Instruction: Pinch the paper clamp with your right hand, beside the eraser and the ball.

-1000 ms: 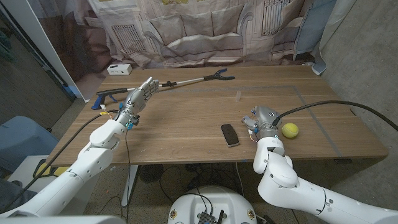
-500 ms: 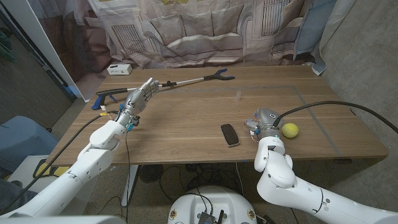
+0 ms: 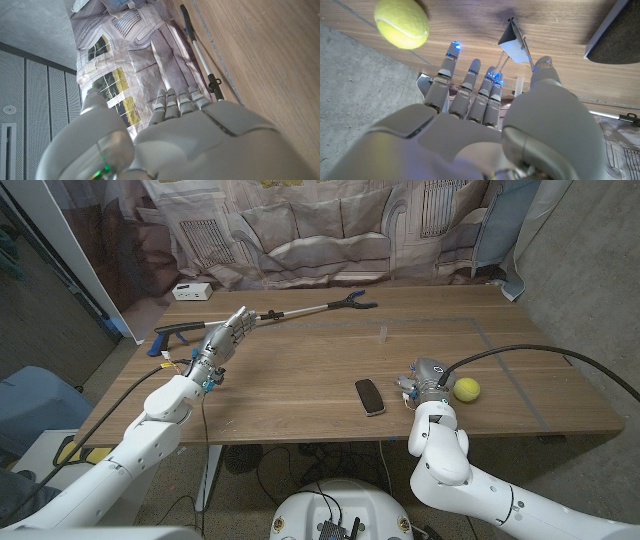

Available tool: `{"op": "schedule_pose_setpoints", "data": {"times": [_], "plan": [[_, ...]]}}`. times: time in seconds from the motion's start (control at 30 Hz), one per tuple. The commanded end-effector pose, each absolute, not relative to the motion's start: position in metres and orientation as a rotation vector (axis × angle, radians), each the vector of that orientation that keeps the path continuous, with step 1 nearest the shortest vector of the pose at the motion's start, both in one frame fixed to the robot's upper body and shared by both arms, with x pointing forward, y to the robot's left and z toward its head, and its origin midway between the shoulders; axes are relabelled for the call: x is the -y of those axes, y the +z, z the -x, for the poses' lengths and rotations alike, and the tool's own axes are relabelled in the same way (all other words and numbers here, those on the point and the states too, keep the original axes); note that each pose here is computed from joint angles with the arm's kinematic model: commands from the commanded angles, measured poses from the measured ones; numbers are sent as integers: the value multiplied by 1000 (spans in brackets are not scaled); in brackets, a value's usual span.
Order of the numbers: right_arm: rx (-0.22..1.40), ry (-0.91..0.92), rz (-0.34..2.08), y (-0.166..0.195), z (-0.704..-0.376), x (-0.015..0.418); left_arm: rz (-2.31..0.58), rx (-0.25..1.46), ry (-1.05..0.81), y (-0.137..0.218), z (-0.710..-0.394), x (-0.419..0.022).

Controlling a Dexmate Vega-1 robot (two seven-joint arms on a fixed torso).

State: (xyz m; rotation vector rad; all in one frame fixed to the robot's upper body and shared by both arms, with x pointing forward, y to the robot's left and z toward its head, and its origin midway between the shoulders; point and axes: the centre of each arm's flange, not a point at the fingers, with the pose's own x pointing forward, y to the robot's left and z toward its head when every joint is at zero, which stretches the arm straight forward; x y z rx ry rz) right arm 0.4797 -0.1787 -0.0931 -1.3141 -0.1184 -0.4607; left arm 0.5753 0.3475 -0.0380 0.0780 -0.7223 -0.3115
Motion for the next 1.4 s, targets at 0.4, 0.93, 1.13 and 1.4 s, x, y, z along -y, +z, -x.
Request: {"op": "schedule_pose_setpoints", "data": {"times": [0.4,0.93,1.13,1.4], "plan": [[70,-441,1324,-101,-486,178,-74,723,-308,-42,-573,-349],[57,-439,1324,-100,-485,177,-71,721,-309,-42,-574,-350],[61,-442,1322,-100,-484,176,-72,720,-310,-43,-574,-350],[91,-452,1311,-98,-481,177,-74,718,-308,-43,-573,-352]]}}
